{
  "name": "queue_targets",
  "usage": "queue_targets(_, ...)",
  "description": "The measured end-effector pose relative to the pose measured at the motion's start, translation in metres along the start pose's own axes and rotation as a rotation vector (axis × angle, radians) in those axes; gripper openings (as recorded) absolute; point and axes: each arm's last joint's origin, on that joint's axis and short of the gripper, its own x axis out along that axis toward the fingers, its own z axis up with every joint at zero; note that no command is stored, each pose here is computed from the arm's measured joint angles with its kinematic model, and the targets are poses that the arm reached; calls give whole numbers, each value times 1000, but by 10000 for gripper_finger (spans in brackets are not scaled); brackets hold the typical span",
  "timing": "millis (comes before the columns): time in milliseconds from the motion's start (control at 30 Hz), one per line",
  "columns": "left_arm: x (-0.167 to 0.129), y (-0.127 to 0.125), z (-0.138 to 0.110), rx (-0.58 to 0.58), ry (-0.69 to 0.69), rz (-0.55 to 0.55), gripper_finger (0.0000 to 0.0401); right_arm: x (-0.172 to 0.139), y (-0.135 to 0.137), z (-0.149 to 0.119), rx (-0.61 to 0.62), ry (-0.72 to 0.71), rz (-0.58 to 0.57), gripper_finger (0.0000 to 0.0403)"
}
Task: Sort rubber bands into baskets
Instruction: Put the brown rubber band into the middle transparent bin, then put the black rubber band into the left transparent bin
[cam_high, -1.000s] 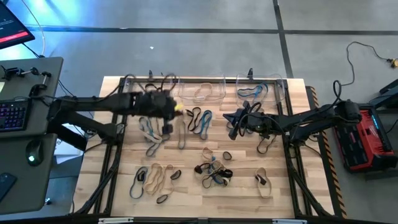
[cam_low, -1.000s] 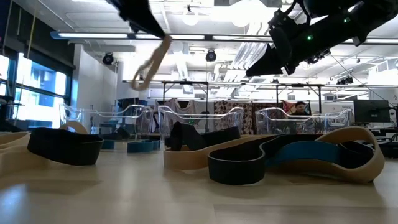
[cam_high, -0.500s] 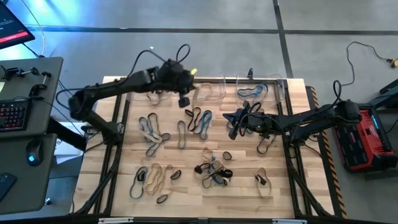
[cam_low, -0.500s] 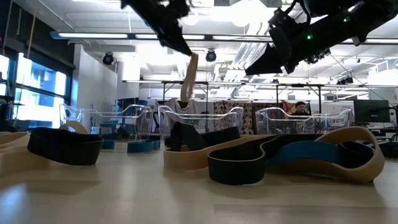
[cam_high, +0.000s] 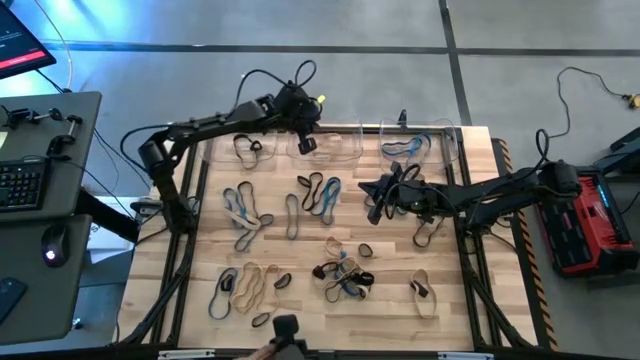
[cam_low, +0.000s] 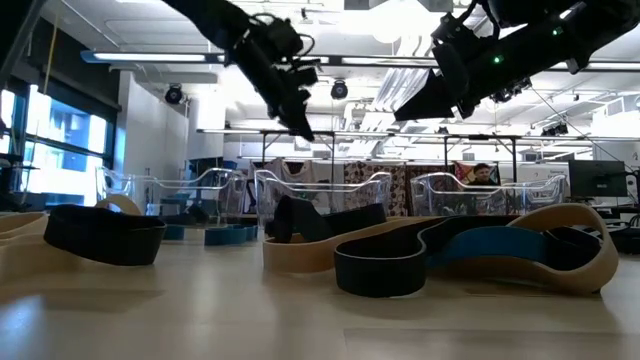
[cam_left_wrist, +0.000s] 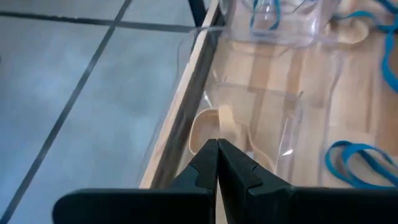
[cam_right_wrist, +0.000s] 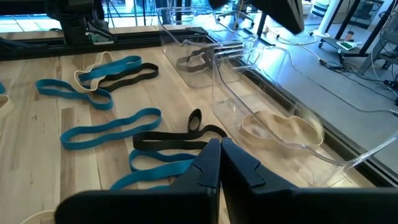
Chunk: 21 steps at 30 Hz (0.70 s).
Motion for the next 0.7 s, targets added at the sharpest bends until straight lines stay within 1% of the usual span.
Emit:
queue_targets(200,23,3,-12,-8,38,-46,1,0,0,0,8,0,0,0)
queue_targets(300,26,3,-13,4,46,-52,5,0,0,0,26,0,0,0)
queue_targets(367,24,1,-11,25,28,-77,10,0,0,0,34,1,0,0)
queue_targets(433,21,-2,-7,44,-15,-120,15,0,0,0,34,1,0,0)
queue_targets(533,13,-7,-1,53,-123,-169,15,0,0,0,34,1,1,0)
queue_targets(700,2,-19,-1,44,-261,-175,3,0,0,0,37,1,2,0)
